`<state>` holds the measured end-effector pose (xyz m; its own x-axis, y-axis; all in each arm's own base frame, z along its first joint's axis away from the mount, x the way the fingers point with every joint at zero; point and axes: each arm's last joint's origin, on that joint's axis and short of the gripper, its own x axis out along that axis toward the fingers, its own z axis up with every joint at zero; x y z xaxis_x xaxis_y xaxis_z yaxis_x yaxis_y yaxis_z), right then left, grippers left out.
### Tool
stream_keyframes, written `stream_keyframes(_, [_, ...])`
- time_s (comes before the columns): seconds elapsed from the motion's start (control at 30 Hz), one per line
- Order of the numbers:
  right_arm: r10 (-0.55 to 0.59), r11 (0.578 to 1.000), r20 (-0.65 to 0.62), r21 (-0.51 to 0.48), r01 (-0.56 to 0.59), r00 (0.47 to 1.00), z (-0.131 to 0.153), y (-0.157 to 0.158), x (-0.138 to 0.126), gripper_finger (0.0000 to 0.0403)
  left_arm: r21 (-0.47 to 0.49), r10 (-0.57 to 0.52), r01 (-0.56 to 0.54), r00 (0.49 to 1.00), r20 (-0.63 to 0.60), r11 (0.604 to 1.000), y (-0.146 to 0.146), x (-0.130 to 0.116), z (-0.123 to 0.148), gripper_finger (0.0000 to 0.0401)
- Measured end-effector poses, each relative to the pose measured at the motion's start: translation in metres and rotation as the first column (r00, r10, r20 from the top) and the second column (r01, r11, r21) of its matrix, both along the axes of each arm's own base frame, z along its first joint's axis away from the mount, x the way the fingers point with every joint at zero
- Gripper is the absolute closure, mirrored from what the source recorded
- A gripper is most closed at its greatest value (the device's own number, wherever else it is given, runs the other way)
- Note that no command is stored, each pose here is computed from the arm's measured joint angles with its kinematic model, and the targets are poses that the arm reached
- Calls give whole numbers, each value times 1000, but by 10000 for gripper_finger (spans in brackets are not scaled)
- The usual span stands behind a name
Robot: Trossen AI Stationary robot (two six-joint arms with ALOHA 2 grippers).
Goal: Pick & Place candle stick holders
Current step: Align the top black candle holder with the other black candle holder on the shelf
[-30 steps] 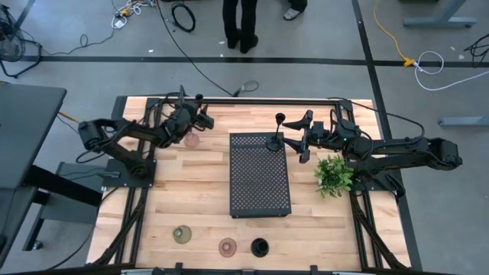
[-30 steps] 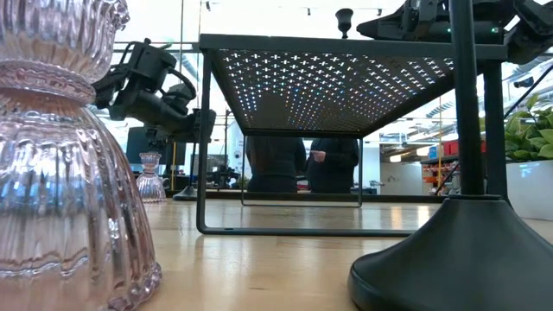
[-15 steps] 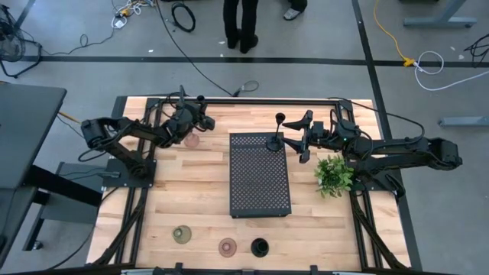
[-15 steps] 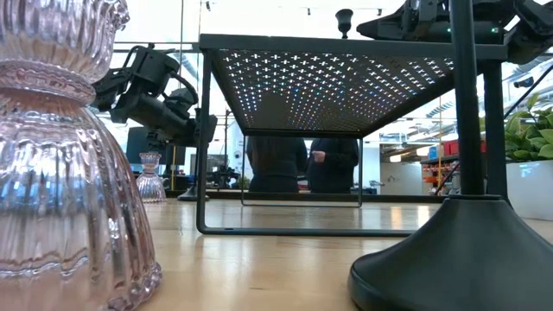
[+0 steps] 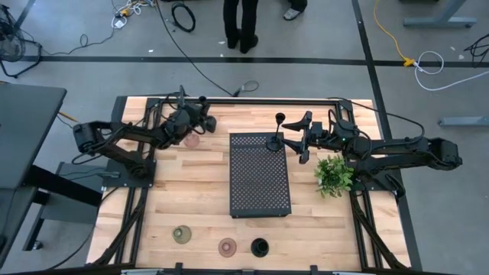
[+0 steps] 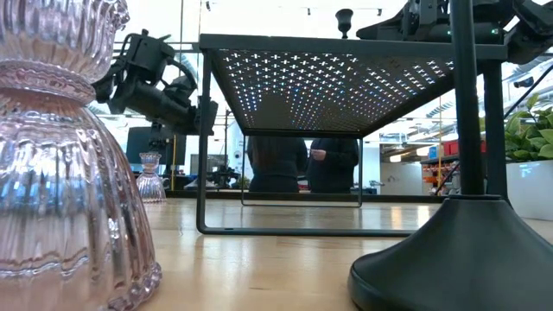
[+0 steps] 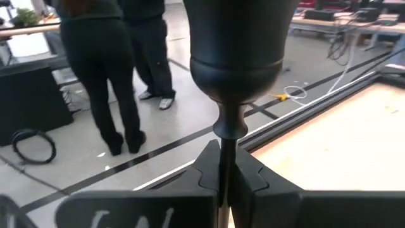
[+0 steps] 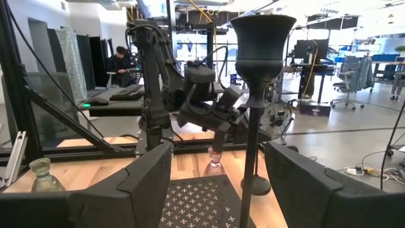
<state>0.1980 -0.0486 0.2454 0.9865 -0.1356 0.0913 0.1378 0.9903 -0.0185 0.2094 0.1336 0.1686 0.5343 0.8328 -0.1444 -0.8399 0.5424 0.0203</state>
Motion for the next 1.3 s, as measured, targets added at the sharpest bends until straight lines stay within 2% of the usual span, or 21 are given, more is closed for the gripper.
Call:
stream_keyframes(0.13, [-7,1000,0,1,7,1000,0,0,0,146,13,-30,31,999,-20,999,-10,-2,10,392])
stream_keyframes(0.33, [-35,999,1,3,35,999,0,-1,0,146,28,-90,90,996,23,996,-26,-9,32,392])
stream_keyframes(0.53, [-33,999,2,15,33,999,0,-1,0,146,59,-227,222,968,109,973,-46,-16,55,392])
stream_keyframes(0.7, [-33,999,2,15,33,999,0,-1,0,146,84,-348,337,916,202,938,-62,-22,71,392])
stream_keyframes(0.93, [-33,999,3,18,33,999,0,-1,0,146,135,-455,435,839,298,890,-80,-31,89,392])
stream_keyframes(1.13, [-33,999,2,18,33,999,0,-1,0,146,146,-606,602,699,379,785,-94,-35,98,392])
stream_keyframes(1.3, [-33,999,2,17,33,999,0,-1,0,146,59,-641,660,698,319,749,-102,-28,116,392])
